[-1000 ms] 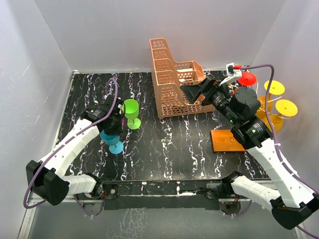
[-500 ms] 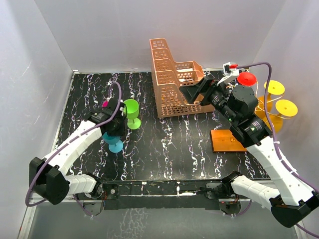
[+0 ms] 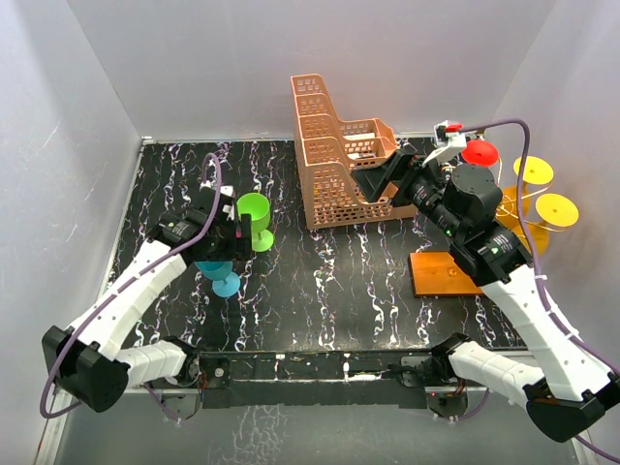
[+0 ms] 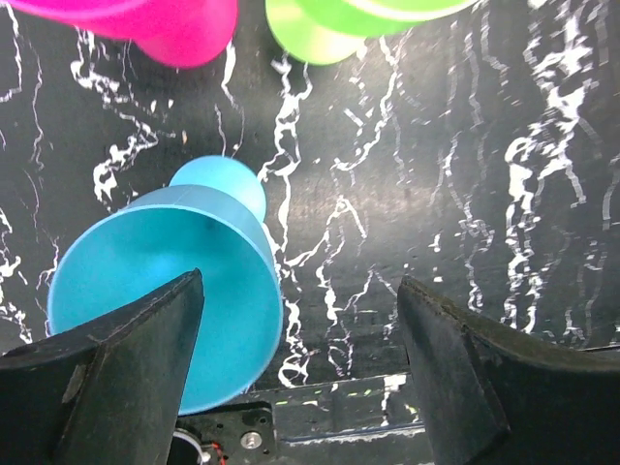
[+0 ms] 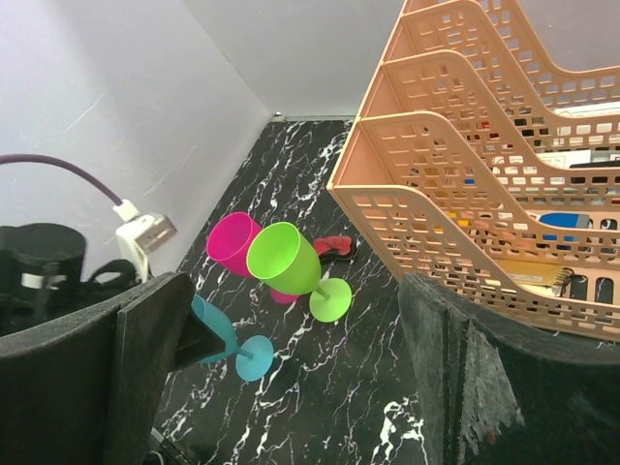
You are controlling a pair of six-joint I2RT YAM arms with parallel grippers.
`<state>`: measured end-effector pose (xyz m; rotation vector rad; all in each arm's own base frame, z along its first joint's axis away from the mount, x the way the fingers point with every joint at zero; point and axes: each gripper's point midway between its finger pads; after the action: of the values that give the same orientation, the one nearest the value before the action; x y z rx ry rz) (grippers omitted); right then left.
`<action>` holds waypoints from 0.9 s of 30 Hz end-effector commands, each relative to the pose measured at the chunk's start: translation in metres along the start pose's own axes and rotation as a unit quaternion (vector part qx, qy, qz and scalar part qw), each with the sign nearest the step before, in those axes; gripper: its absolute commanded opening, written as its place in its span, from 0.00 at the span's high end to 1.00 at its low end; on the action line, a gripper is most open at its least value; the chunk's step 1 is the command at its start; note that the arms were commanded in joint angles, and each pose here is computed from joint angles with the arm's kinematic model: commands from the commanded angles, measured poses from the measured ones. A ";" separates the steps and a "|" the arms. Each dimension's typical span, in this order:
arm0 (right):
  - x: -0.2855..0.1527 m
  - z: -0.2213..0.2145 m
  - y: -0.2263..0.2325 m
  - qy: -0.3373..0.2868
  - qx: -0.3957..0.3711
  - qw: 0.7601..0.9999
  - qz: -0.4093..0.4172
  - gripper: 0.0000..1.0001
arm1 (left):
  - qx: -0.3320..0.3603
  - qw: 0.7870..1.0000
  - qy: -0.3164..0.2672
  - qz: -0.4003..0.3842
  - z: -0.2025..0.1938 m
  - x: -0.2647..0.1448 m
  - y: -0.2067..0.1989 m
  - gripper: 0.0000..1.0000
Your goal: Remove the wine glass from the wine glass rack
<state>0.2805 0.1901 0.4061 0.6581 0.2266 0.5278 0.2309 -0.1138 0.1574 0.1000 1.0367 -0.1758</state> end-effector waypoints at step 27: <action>-0.038 0.119 -0.051 -0.125 -0.163 0.938 -0.278 0.02 | 0.048 0.884 -0.425 -0.190 0.198 -0.159 -0.065 0.03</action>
<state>0.3148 0.1191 0.4488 0.3877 0.1380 0.1395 0.3043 -0.1852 0.3645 -0.0717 0.3090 -0.5066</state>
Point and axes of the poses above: each gripper's point midway between its finger pads, its own x axis out along the fingers, its own y axis along the line the jaws close on, z = x × y, and after that the axes turned 10 degrees about x, right-handed
